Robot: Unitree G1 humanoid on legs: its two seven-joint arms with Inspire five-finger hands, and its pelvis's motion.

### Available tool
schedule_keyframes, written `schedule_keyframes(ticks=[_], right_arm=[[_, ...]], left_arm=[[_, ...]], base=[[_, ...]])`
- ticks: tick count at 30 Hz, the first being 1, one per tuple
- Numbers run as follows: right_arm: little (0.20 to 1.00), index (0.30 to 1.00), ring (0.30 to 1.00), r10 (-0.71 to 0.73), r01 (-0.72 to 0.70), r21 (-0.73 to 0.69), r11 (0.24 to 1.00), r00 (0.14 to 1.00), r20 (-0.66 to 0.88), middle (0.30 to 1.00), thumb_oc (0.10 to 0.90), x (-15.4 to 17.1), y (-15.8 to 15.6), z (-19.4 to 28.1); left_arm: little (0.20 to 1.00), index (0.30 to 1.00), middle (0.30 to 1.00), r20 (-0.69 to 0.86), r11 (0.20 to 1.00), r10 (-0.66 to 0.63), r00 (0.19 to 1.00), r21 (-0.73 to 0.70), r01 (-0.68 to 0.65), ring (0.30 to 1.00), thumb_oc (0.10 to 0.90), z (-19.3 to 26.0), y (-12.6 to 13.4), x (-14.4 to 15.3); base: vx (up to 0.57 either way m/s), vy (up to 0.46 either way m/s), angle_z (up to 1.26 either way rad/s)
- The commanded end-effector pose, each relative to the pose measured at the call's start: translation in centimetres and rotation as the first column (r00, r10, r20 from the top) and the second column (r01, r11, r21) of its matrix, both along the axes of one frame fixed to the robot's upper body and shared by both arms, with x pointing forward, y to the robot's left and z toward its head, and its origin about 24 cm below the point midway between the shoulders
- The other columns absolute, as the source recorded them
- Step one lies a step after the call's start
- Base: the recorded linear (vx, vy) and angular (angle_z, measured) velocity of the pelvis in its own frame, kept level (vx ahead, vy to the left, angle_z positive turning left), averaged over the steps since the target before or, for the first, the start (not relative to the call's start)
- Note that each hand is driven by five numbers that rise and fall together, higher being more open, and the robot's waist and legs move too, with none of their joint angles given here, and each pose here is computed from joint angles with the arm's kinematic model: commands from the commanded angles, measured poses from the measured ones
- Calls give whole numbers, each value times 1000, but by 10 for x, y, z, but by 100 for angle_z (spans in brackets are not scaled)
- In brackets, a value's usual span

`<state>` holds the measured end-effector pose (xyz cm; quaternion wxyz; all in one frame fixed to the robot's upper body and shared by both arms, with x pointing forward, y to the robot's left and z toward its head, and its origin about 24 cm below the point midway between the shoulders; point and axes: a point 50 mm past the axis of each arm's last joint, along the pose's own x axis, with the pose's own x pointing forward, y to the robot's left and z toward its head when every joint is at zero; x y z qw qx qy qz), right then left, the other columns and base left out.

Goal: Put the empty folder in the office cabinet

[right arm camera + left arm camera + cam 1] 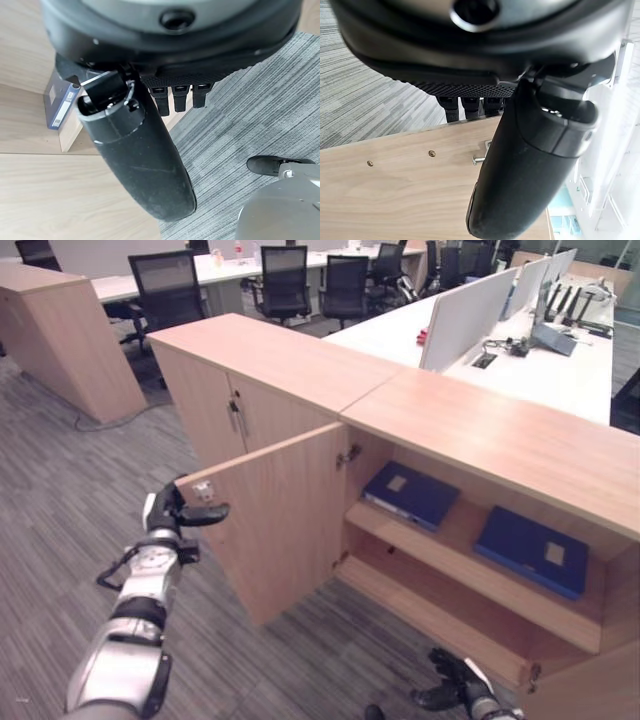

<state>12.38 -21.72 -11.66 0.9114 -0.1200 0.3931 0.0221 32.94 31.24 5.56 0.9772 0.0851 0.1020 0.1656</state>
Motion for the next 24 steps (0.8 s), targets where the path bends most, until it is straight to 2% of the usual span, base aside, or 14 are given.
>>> schedule_keyframes(ticks=[1,4,5,6,9,11,13,16,24], right_arm=[[900,900,900,34,-22,-71,997,983,181,900,800,43,-15,27],[900,900,900,24,-12,-69,998,983,181,900,800,44,-14,26],[900,900,900,24,-12,-69,998,983,180,900,800,43,-14,26],[900,900,900,13,0,-68,998,983,183,900,800,44,-14,27],[900,900,900,-8,20,-62,998,984,177,900,800,43,-14,25],[900,900,900,-16,26,-57,998,985,173,900,800,42,-13,24],[900,900,900,-42,51,-52,997,987,155,900,800,38,-13,21],[900,900,900,-59,65,-39,997,988,142,900,800,34,-11,17],[900,900,900,-68,70,-13,997,985,156,900,800,35,-6,18]], left_arm=[[900,900,900,269,973,-227,936,29,228,900,800,55,-52,36],[900,900,900,283,941,-325,902,3,338,900,800,43,-80,30],[900,900,900,282,941,-325,903,2,338,900,800,43,-80,30],[900,900,900,298,914,-366,882,-62,400,900,800,29,-99,20],[900,900,900,312,858,-444,840,-123,499,900,800,12,-124,-1],[900,900,900,317,841,-458,830,-148,521,900,800,6,-129,-10],[900,900,900,333,772,-512,792,-225,594,900,800,-8,-144,-38],[900,900,900,336,712,-577,744,-239,660,900,800,-11,-152,-57],[900,900,900,362,604,-679,638,-218,767,900,800,-4,-174,-75]], base=[[-18,-17,15],[-16,-17,14],[-25,-28,21],[-27,-30,22],[-25,-27,15],[-9,-20,21],[-17,-17,14],[-21,-13,11],[-13,-11,5]])
